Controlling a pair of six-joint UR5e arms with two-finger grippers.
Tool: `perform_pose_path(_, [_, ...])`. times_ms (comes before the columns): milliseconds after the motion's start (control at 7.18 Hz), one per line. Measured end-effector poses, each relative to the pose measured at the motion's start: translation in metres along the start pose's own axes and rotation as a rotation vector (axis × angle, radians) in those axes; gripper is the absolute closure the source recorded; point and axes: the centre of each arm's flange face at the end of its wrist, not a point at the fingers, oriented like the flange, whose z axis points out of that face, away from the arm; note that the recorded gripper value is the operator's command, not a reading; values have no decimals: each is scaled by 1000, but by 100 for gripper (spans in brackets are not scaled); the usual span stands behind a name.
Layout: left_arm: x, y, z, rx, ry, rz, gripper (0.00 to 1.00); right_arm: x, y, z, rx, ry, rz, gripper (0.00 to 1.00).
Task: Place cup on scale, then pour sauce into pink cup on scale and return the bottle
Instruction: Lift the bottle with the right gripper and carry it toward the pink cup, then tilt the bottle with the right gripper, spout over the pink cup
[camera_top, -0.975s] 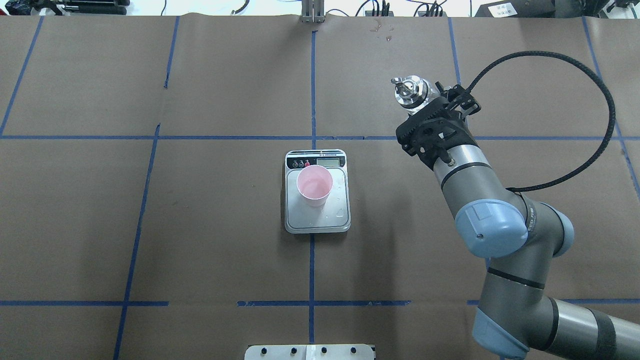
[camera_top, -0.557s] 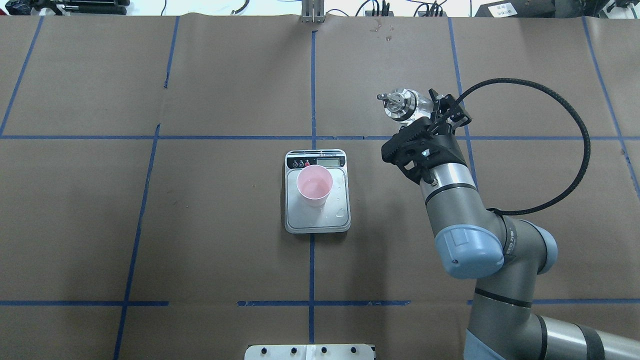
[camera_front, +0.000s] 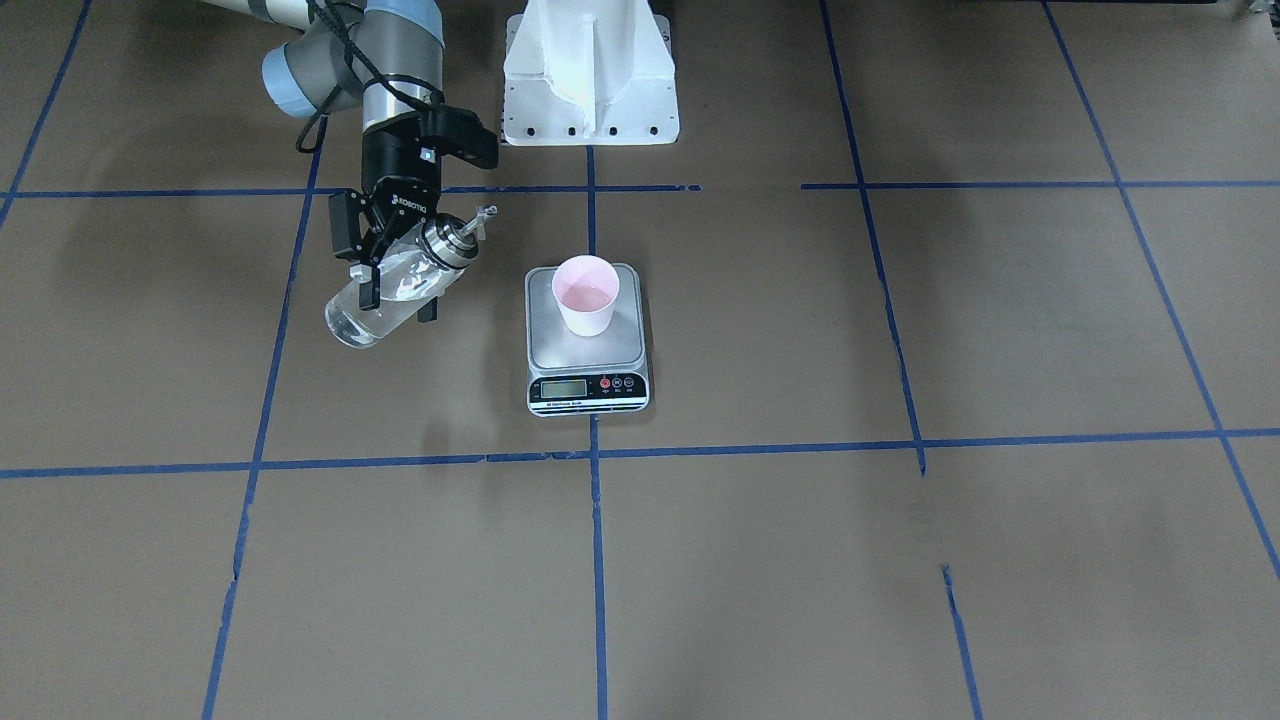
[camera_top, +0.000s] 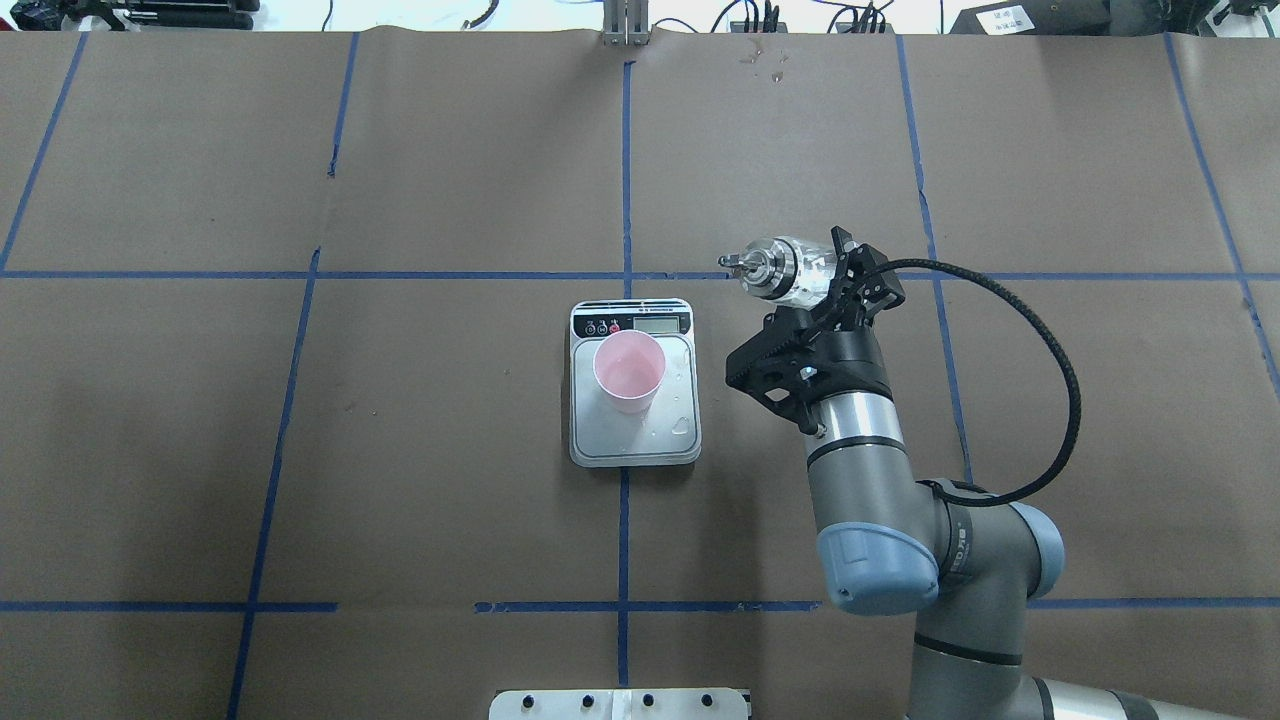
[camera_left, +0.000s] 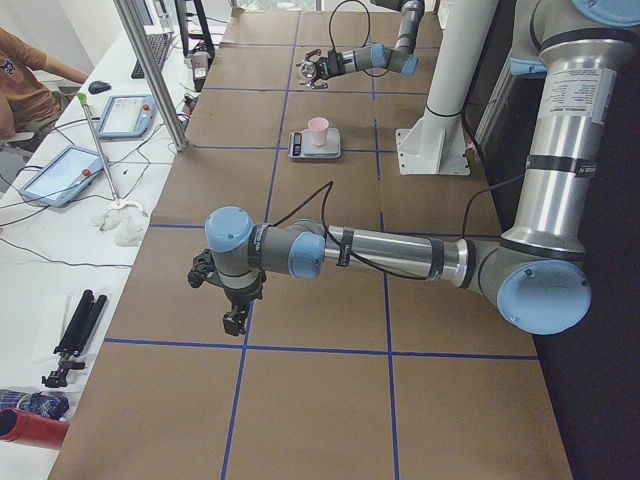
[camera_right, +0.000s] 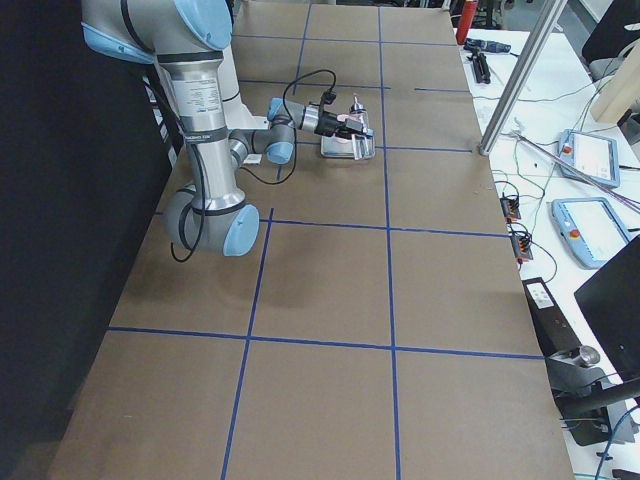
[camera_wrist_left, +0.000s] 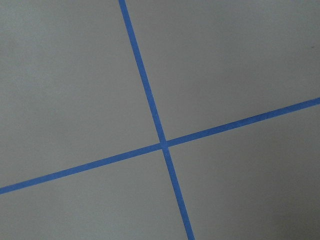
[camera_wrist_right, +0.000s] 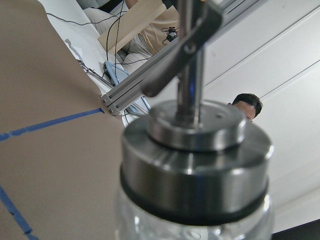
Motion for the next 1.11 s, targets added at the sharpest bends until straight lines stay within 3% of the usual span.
perform_pose_path(557, [-3,-6,-4,2,-39,8,0,-63,9,1,1,134,-178,100])
perform_pose_path(1114, [-5,-6,-5,3,-41,7,0,-70,-3,2,-11,210,-445,100])
